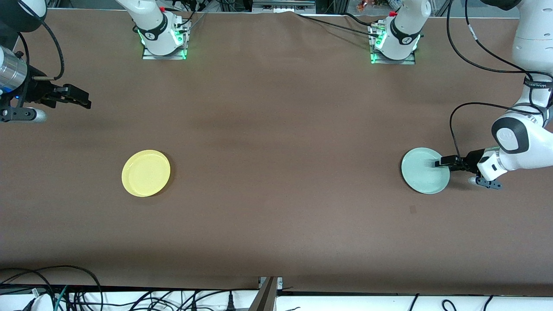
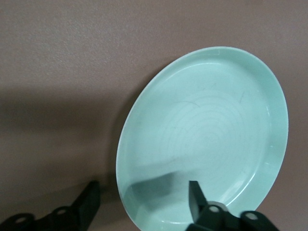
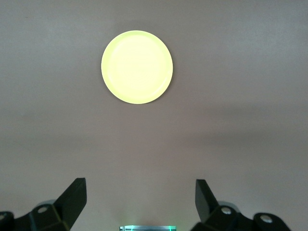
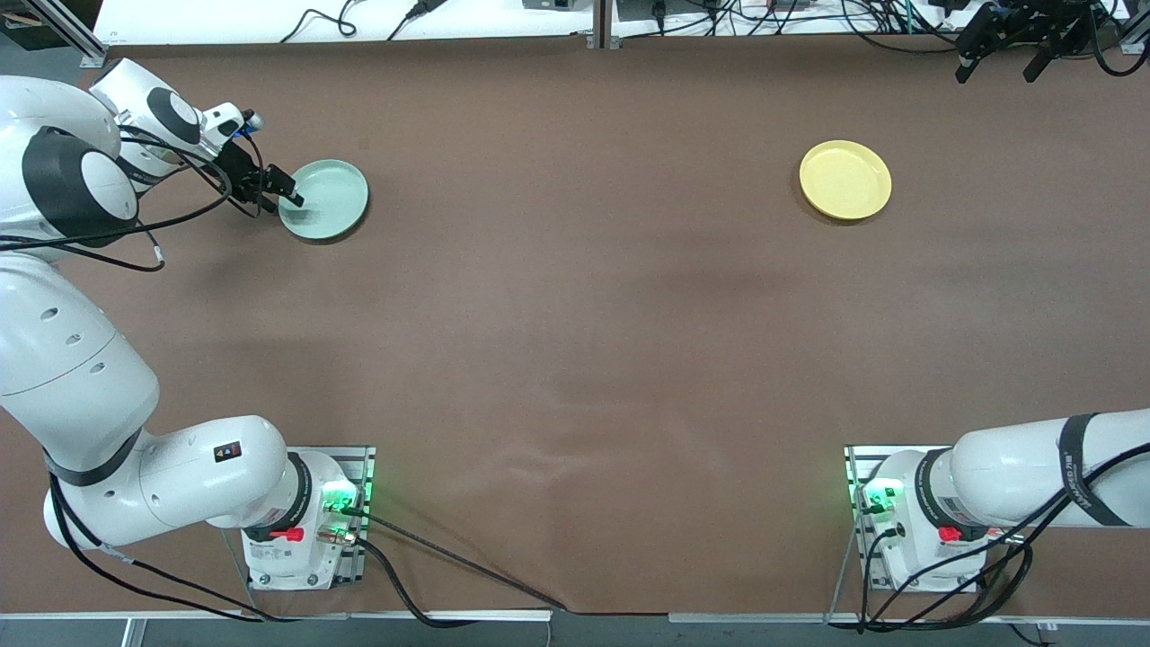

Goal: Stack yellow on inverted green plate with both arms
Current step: 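Lower the left gripper and pinch the green plate's rim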

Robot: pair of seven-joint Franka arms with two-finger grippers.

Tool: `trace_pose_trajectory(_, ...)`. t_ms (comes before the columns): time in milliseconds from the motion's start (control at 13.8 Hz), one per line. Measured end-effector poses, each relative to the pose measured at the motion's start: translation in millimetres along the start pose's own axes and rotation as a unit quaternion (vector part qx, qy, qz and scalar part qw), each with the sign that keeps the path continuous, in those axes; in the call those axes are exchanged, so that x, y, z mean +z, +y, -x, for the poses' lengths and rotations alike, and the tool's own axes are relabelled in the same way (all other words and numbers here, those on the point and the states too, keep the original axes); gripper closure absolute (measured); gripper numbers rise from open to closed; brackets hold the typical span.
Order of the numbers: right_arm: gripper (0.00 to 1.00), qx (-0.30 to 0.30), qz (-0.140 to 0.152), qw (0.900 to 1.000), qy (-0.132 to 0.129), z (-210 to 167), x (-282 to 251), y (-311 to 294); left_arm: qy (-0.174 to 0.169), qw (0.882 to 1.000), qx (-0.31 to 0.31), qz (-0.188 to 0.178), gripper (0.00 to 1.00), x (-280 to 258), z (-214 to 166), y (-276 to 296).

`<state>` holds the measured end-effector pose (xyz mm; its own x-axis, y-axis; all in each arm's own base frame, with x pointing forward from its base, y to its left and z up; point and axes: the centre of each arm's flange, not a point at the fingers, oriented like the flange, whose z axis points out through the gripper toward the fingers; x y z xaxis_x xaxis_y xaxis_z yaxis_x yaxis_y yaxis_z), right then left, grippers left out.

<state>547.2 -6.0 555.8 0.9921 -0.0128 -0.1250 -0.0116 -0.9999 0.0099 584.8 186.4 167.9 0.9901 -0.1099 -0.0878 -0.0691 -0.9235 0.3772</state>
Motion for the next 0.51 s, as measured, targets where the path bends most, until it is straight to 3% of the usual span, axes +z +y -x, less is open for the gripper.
trace_pose_trajectory(505, 0.0, 0.0, 0.0, 1.0, 0.0, 0.0, 0.0, 0.0, 0.006, 1.0, 0.011, -0.019, 0.95, -1.9, -1.6, -2.6)
